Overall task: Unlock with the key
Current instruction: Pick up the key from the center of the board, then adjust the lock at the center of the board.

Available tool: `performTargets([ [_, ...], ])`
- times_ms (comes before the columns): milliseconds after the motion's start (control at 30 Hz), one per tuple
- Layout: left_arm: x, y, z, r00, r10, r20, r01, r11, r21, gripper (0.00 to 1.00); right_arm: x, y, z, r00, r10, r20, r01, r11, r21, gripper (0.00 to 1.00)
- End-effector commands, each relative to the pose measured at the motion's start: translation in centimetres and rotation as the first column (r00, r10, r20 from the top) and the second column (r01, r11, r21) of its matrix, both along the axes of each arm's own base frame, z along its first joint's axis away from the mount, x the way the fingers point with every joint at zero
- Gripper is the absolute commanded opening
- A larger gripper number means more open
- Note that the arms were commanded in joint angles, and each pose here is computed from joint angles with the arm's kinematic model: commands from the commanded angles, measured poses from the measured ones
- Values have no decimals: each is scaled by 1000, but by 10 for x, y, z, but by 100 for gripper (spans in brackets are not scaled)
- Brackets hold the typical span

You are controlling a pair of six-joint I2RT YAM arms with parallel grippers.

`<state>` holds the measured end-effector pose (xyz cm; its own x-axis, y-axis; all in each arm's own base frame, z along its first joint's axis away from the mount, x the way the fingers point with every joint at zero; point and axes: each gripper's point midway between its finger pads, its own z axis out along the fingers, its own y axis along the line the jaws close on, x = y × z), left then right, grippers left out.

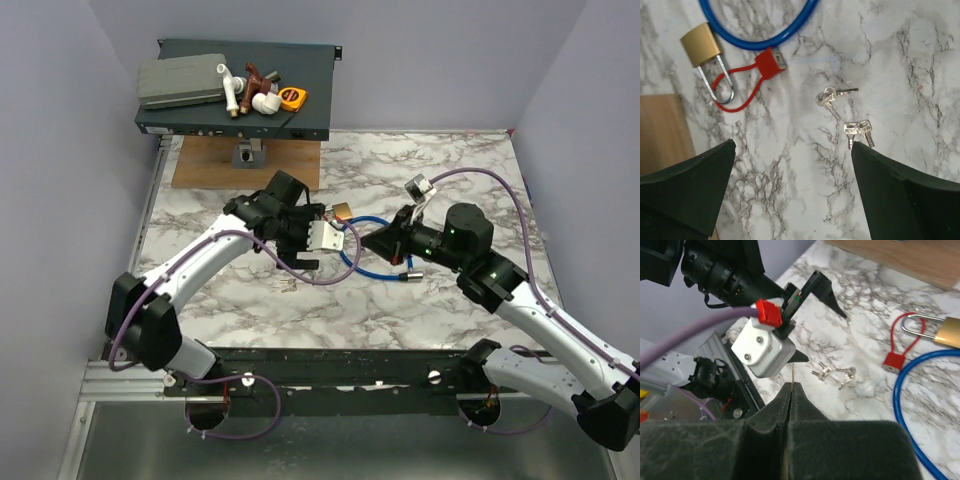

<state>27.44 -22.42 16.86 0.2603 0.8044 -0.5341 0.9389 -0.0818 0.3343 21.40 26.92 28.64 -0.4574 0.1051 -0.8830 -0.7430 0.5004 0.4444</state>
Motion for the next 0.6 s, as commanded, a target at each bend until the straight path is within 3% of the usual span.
performTargets([
  [0, -8, -7, -29, 980, -183, -77, 184, 983, 14, 98, 15, -26, -7, 990, -143, 18, 144, 985, -93, 1],
  [133, 16, -14, -44, 954, -300, -25, 301, 952, 47, 98, 23, -35, -8, 982, -189, 27, 191, 974, -120, 1],
  [433, 63, -30, -68, 899, -426, -104, 436, 893, 110, 82, 54, -48, -18, 971, -239, 5, 238, 967, -94, 1],
  [567, 69, -30, -84, 866, -491, -99, 500, 857, 125, 80, 64, -55, -29, 969, -246, -22, 243, 967, -78, 1],
])
